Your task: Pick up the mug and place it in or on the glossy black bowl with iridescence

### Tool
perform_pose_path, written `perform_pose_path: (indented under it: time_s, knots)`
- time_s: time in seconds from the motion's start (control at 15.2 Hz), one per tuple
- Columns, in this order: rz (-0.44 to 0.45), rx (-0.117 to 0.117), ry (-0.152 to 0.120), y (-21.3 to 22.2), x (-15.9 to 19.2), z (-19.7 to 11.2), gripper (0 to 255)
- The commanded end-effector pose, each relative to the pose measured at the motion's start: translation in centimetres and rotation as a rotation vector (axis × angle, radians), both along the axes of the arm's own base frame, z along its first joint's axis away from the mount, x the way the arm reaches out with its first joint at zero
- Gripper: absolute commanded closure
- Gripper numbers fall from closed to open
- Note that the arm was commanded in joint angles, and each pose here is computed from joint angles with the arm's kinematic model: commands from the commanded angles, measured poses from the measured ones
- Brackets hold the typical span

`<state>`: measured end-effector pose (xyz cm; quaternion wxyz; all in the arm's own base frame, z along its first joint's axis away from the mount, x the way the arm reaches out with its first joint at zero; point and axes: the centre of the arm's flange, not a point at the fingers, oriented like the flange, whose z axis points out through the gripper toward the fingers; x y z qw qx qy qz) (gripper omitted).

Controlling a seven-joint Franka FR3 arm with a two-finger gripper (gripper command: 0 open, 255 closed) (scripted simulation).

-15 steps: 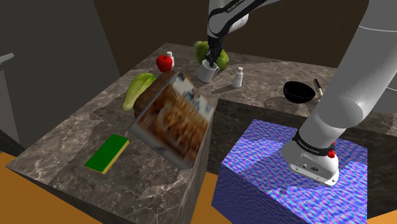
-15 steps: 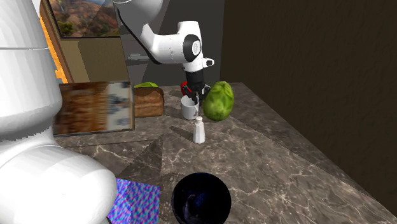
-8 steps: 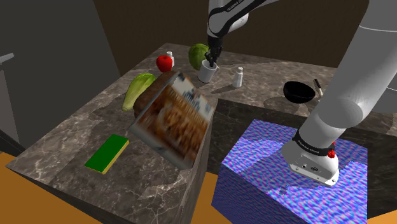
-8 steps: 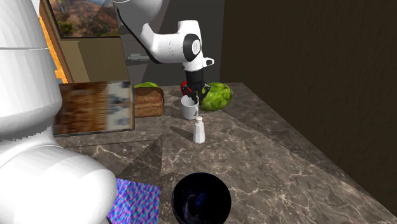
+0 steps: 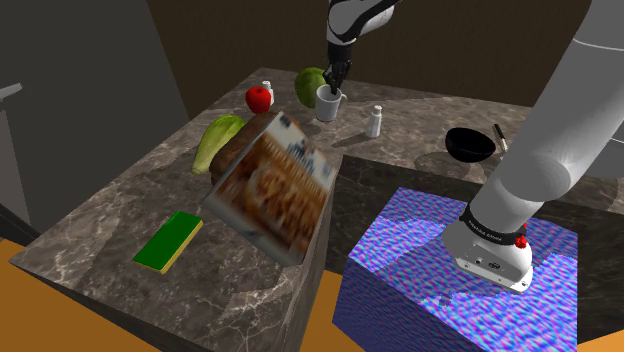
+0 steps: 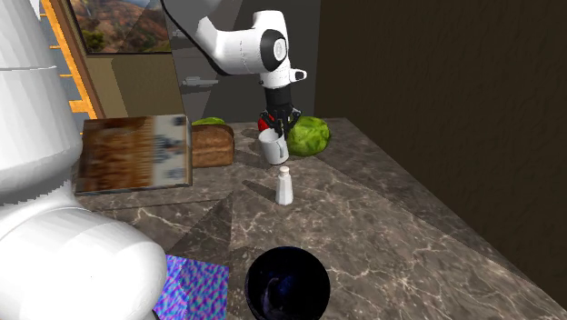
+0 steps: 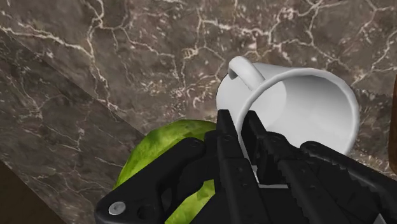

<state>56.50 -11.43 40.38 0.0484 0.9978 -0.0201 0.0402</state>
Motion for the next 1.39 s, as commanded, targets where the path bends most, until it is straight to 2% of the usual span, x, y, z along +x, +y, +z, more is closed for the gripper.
perform_pose_path:
  time_s: [0.0, 1.32]
  knots:
    - [0.000, 0.000, 0.000, 0.1, 0.0, 1.1, 255]
    - [0.000, 0.000, 0.000, 0.1, 0.0, 11.6, 255]
